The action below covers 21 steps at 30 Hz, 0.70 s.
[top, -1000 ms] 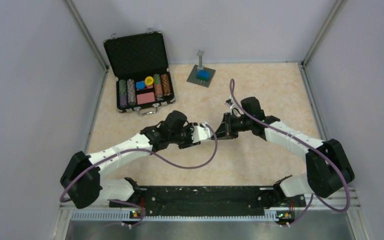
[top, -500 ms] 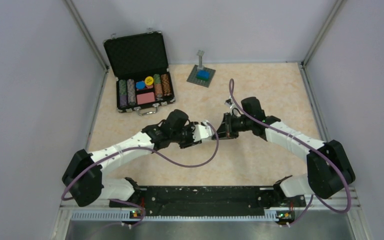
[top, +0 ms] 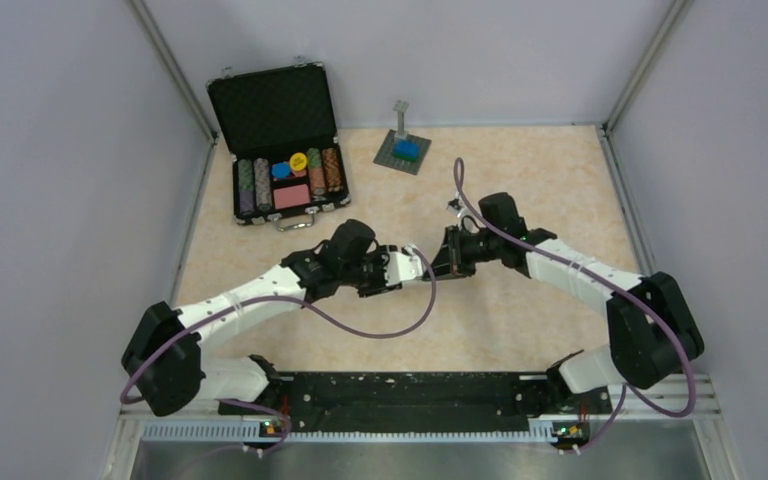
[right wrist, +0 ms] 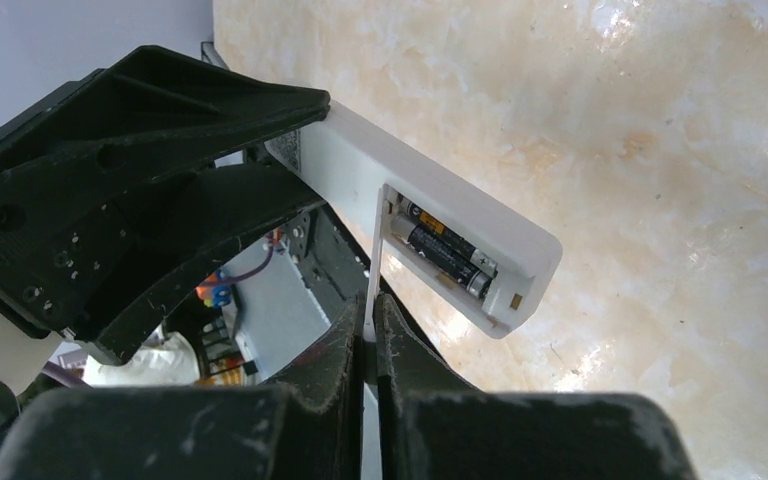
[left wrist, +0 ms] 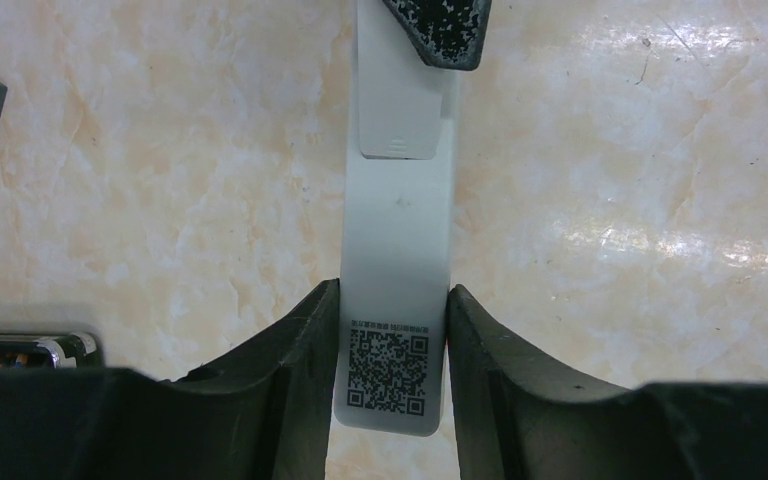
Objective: Load the batteries into the remote control
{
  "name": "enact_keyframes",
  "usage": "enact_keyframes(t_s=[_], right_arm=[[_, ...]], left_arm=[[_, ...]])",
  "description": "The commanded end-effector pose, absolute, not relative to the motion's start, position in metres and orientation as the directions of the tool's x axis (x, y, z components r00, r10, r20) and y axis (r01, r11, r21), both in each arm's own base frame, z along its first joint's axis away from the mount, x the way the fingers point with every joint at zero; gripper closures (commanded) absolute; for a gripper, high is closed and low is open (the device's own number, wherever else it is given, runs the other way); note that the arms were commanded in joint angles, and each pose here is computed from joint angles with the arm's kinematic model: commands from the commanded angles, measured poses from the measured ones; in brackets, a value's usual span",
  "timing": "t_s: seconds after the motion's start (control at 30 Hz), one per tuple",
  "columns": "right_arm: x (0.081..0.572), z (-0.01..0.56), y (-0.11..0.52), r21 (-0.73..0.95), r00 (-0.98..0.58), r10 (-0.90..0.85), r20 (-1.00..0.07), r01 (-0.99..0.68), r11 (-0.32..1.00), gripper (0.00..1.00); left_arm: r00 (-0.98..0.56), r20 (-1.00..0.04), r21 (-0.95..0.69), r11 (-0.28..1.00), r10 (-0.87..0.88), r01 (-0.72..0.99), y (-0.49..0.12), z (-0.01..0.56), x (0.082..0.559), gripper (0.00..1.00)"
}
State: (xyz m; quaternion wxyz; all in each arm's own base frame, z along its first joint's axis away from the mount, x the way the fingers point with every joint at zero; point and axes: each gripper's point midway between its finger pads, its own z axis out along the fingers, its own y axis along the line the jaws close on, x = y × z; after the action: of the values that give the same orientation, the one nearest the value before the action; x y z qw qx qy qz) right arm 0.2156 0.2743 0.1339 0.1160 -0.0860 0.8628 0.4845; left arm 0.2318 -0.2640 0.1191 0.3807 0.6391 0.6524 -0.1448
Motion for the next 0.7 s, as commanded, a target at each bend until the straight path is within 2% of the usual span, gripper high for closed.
enact_keyframes(t_s=[0.0, 0.23, 0.53, 0.67], right_arm=[[0.216, 0.138, 0.281, 0.821, -0.961, -0.065, -0.269, -0.264, 0.505, 1.0], [0.213, 0.136, 0.282, 0.834, -0.973, -0.059, -0.222, -0.221, 0.505, 0.89], [0.208, 0.12, 0.283, 0.85, -0.982, -0.059, -0.179, -0.184, 0.494, 0.88], [0.208, 0.121, 0.283, 0.85, -0.982, -0.053, -0.183, -0.185, 0.493, 0.84]], left_arm=[[0.203, -0.736, 0.371, 0.134, 0.646, 0.919, -0.277, 0.15, 0.237, 1.0], [0.197, -0.741, 0.364, 0.138, 0.642, 0.921, -0.277, 0.148, 0.236, 1.0], [0.175, -0.732, 0.338, 0.128, 0.658, 0.932, -0.275, 0.134, 0.232, 1.0], [0.165, -0.728, 0.326, 0.124, 0.666, 0.937, -0.275, 0.127, 0.231, 1.0]])
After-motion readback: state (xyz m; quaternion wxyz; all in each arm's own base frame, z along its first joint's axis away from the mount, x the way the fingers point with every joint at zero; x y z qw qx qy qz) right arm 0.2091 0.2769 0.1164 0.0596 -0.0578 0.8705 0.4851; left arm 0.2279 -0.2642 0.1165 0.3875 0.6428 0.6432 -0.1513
